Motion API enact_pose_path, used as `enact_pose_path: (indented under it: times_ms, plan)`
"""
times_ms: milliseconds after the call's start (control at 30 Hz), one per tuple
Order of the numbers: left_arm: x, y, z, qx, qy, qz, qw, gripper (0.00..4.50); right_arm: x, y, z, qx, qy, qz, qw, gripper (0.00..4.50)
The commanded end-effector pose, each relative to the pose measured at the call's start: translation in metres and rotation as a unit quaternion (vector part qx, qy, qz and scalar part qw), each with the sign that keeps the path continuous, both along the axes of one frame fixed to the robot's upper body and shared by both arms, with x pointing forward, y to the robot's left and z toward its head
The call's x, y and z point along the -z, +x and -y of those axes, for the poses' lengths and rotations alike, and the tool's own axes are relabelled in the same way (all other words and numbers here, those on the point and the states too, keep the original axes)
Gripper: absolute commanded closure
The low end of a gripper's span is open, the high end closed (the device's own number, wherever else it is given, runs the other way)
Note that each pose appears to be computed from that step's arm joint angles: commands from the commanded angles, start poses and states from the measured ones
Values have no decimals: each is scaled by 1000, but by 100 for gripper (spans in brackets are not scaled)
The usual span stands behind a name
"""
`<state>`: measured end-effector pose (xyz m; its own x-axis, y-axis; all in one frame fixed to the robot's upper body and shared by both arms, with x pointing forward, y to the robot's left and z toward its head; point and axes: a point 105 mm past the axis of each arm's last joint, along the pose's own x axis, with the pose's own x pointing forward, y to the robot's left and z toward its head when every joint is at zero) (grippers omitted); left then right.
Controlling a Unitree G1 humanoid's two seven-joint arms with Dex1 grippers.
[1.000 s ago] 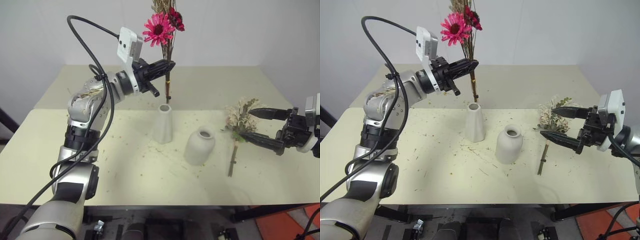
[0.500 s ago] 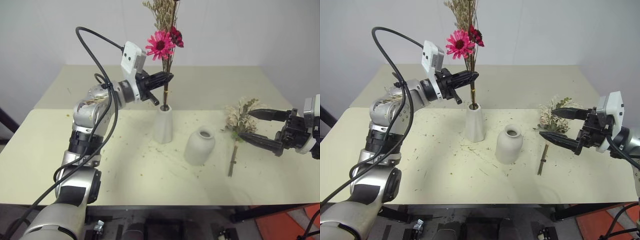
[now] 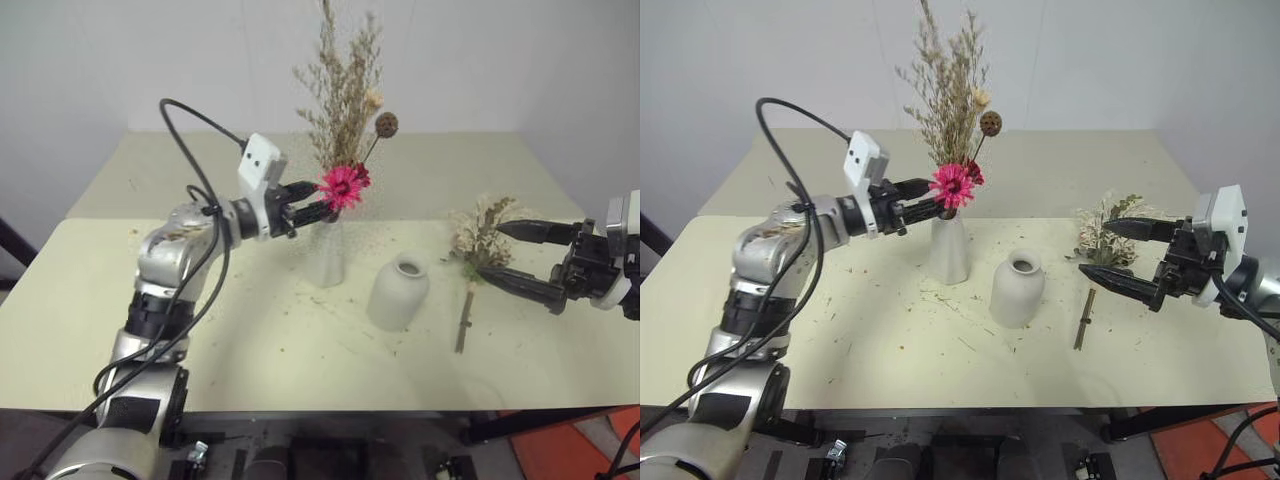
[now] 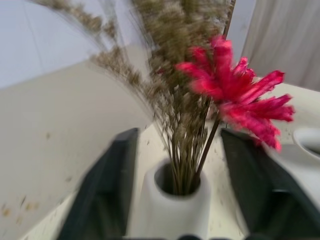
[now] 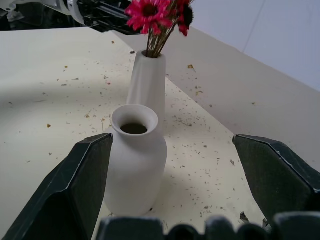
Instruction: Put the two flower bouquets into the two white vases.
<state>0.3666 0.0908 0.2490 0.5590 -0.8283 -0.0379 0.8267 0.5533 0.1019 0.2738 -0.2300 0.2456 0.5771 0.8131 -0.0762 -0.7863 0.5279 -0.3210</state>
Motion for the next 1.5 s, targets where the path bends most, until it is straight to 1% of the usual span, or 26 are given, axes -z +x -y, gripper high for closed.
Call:
enact_pose_path:
  times_ms: [33, 67, 100, 167, 267, 367, 467, 533, 667, 833, 933, 1067, 1167, 1367, 1500]
  plan:
    - [-12, -28, -15, 36, 17, 4, 999, 55, -5, -4, 6, 15, -7, 6, 1000, 0]
    - [-10, -36, -20, 50, 29, -1, 998, 20, -1, -2, 9, 29, -13, -4, 999, 0]
    - [-9, -44, -25, 65, 41, -3, 997, 5, 4, 1, 13, 47, -22, -18, 998, 0]
    - [-9, -58, -33, 97, 61, -3, 993, 5, 9, 8, 22, 95, -27, -52, 994, 0]
    - [-13, -75, -41, 148, 72, 9, 986, 5, 8, 21, 33, 188, -21, -133, 973, 0]
    - [-19, -84, -43, 186, 82, 20, 979, 5, 6, 27, 36, 239, -9, -192, 952, 0]
    - [-23, -87, -45, 214, 94, 32, 972, 5, 16, 33, 36, 288, -21, -282, 915, 0]
    - [-24, -88, -44, 232, 103, 37, 967, 5, 26, 37, 38, 323, -39, -322, 889, 0]
    - [-26, -86, -41, 254, 109, 46, 960, 5, 47, 44, 38, 357, -58, -402, 841, 0]
    - [-26, -84, -38, 264, 108, 54, 957, 5, 68, 57, 31, 372, -78, -441, 813, 0]
    - [-25, -85, -37, 264, 104, 56, 957, 5, 79, 70, 31, 402, -81, -453, 792, 0]
    - [-24, -87, -38, 261, 102, 57, 958, 5, 90, 86, 27, 416, -77, -461, 780, 0]
    - [-23, -88, -38, 257, 101, 57, 959, 0, 100, 97, 29, 435, -78, -460, 770, 61]
    - [-23, -89, -40, 247, 99, 58, 962, 0, 103, 109, 34, 450, -82, -448, 768, 274]
    - [-22, -90, -40, 245, 97, 57, 963, 0, 94, 114, 39, 458, -76, -425, 777, 417]
